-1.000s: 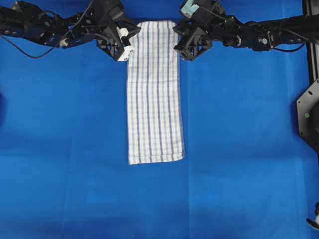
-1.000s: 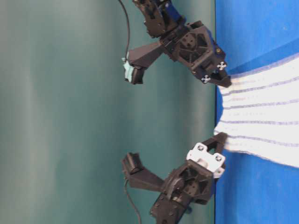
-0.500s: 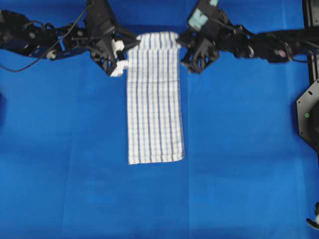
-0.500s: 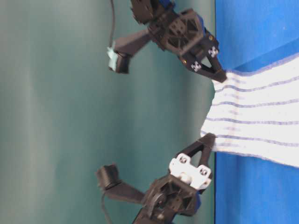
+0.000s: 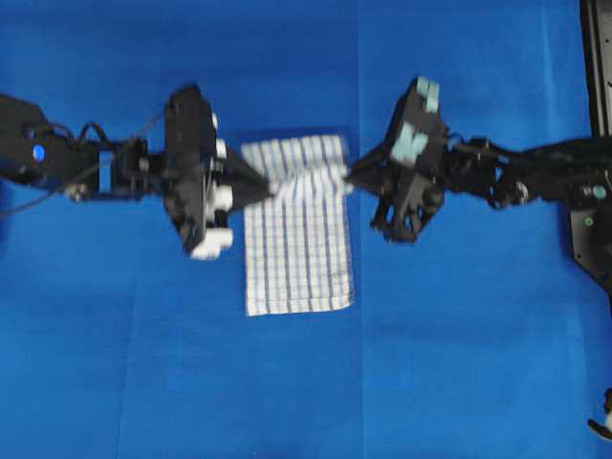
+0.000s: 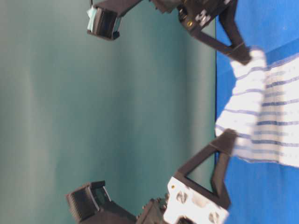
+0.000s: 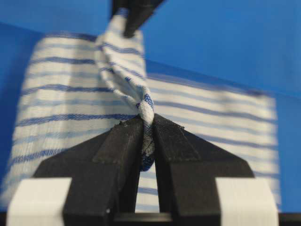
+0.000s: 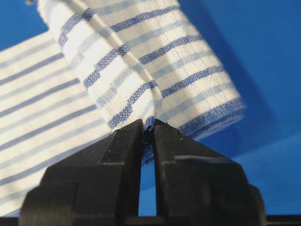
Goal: Fold the blue towel.
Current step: 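Fold the top end down toward the bottom end with both grippers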
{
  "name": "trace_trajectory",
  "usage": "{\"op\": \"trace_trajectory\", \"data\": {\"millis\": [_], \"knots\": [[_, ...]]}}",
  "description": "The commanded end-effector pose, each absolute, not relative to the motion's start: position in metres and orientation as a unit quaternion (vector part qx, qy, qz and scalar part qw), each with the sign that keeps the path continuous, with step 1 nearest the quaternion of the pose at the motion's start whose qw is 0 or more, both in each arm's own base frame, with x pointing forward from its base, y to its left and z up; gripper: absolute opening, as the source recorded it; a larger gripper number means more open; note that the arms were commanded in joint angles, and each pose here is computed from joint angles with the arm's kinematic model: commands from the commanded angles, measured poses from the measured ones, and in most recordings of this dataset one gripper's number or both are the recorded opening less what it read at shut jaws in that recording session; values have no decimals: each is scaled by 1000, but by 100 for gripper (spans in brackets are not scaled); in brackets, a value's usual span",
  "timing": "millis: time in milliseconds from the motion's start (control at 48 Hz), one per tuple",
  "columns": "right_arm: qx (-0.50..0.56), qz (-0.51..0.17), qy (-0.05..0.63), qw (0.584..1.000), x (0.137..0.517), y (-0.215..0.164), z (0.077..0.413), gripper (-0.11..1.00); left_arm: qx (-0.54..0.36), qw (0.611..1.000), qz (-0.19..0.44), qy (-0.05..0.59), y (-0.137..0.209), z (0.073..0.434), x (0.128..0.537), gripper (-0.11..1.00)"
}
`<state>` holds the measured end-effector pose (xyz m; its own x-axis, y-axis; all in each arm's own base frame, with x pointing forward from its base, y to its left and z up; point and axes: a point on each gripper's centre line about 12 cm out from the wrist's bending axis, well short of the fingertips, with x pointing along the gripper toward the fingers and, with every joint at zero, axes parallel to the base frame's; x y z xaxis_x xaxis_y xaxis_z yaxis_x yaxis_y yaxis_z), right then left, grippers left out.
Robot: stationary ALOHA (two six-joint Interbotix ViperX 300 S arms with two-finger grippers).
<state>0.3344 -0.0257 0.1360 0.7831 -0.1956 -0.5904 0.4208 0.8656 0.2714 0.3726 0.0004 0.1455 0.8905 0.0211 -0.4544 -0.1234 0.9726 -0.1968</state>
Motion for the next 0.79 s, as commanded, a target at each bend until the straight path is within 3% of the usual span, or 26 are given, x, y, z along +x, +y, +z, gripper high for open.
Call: {"op": "trace_trajectory", "data": {"millis": [0,313,771], "knots": [[203,-152,265,930,338,-11,147,7,-114,970,9,215,-22,155,375,4],[210,-125,265,933,340,25,145,7,-116,969,-40,216,-67,142,376,4],[212,-106,281,930,344,46,138,7,-112,965,-47,230,-74,131,377,4]]}}
